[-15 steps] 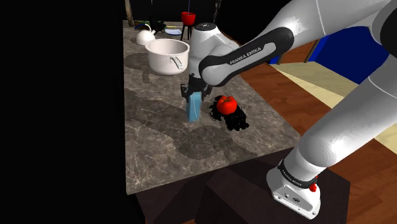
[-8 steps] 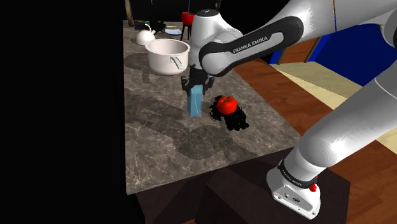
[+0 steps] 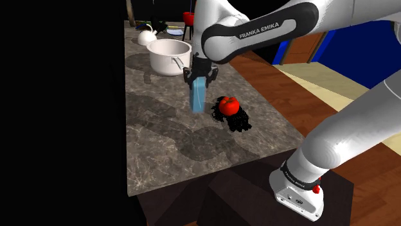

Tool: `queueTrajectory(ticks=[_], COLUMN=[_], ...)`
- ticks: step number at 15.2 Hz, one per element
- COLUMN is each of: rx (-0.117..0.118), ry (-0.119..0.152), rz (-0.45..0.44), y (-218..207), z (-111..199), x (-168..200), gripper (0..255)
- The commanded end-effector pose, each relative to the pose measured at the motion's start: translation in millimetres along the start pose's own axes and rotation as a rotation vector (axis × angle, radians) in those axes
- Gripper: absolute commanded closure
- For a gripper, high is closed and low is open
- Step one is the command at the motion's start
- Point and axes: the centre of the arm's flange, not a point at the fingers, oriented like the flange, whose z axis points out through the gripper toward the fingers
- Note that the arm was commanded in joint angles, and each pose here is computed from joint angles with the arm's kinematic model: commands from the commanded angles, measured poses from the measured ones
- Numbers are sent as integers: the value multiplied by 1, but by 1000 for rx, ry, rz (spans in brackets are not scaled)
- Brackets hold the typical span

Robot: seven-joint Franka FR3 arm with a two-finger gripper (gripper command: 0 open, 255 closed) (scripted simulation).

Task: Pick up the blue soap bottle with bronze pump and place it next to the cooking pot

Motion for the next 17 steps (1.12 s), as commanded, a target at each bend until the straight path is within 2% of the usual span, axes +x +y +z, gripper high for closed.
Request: queueTrajectory(ticks=[1,17], rx=[0,0], ry=[0,0], rz=[0,0], y=[1,4], z=[-10,-93], x=[2,17], gripper=[255,255])
